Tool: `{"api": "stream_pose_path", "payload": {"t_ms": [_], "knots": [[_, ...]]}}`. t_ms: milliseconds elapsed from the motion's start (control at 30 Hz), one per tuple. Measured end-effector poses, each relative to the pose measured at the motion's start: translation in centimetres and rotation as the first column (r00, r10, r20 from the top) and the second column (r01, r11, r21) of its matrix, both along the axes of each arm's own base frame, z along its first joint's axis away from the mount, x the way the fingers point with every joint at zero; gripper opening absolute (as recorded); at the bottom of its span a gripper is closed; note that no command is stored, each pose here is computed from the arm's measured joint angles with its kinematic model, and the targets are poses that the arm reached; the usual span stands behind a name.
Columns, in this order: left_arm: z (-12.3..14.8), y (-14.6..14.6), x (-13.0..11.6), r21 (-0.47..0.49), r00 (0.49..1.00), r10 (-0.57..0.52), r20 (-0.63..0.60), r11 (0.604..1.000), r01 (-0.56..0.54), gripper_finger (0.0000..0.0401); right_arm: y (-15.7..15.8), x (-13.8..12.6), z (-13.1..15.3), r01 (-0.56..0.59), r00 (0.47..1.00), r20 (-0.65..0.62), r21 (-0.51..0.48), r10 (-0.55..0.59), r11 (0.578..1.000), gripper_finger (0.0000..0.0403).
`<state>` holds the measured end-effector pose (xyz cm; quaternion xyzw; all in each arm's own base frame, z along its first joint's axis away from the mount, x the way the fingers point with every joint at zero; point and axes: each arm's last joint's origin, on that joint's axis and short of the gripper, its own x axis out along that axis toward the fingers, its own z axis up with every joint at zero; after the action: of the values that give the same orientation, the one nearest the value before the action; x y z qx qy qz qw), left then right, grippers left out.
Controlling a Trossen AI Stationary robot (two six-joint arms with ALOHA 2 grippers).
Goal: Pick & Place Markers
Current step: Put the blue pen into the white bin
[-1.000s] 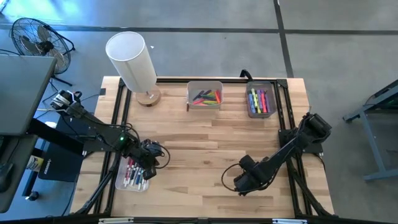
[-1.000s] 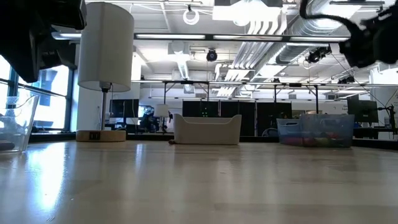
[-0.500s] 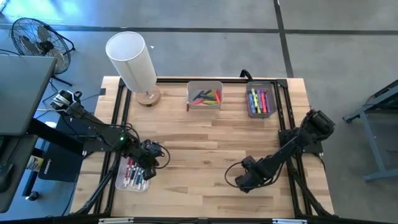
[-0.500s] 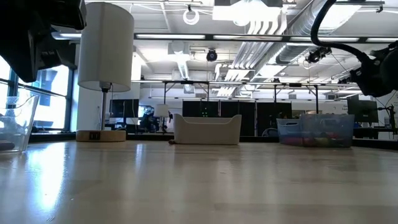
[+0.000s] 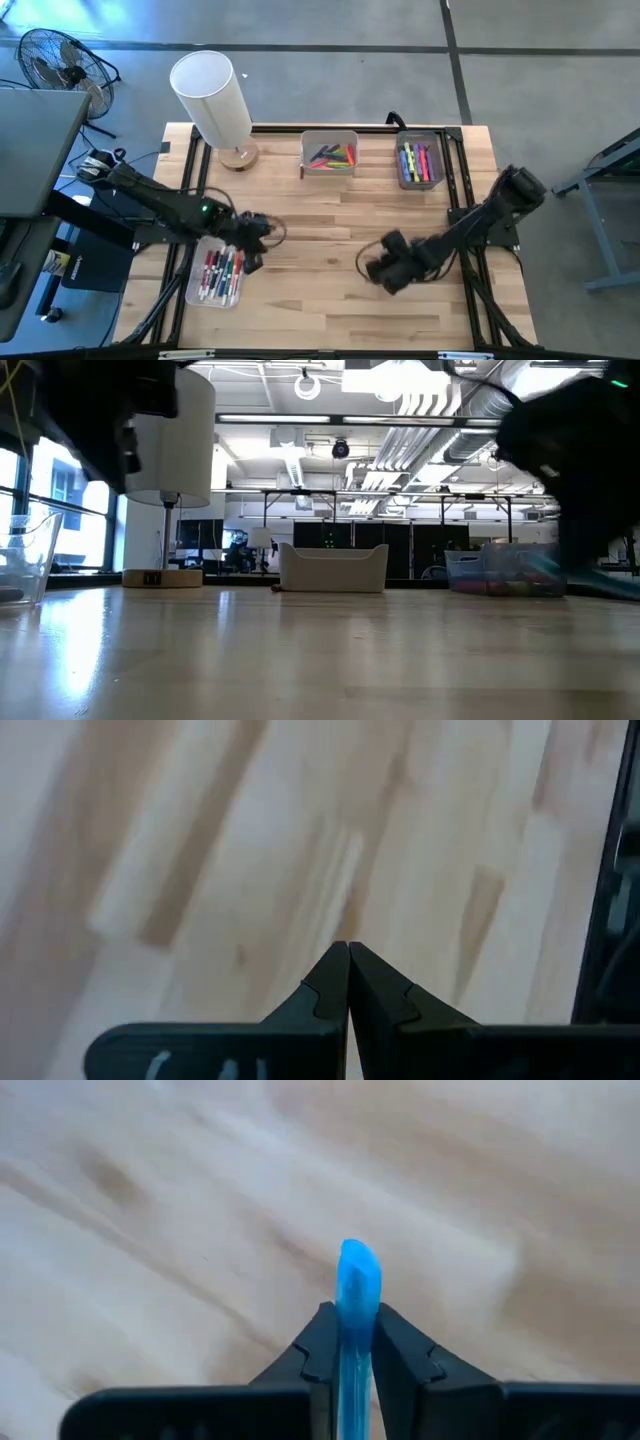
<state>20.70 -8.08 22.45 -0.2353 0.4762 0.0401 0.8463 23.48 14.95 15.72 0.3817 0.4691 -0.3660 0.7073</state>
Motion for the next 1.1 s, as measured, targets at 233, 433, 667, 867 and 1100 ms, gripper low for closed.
{"api": "stream_pose_path", "payload": {"t_ms": [233, 433, 667, 867, 1100], "knots": [[0.8, 3.2, 2.0, -0.017, 0.987, 0.090, 0.130, 0.996, -0.089, 0.0000, -6.4, 3.9, 5.6, -0.118, 0.931, 0.316, -0.216, 0.184, 0.969, 0.0030], [1.3, 5.4, 2.9, -0.027, 0.962, 0.181, 0.203, 0.983, -0.179, 0.0000, -14.8, 6.5, 9.4, -0.173, 0.817, 0.458, -0.386, 0.351, 0.906, 0.0030], [1.5, 7.9, 3.9, 0.041, 0.892, 0.344, 0.295, 0.928, -0.371, 0.0016, -23.7, 8.4, 13.8, -0.280, 0.809, 0.294, -0.567, 0.509, 0.775, 0.0030], [0.3, 10.0, 5.5, 0.003, 0.818, 0.479, 0.318, 0.862, -0.506, 0.0091, -30.7, 11.3, 12.9, -0.427, 0.822, 0.088, -0.559, 0.562, 0.711, 0.0030], [-2.7, 10.8, 8.1, 0.115, 0.747, 0.558, 0.362, 0.769, -0.629, 0.0162, -35.7, 14.2, 9.0, -0.496, 0.820, -0.004, -0.507, 0.573, 0.705, 0.0051]]}}
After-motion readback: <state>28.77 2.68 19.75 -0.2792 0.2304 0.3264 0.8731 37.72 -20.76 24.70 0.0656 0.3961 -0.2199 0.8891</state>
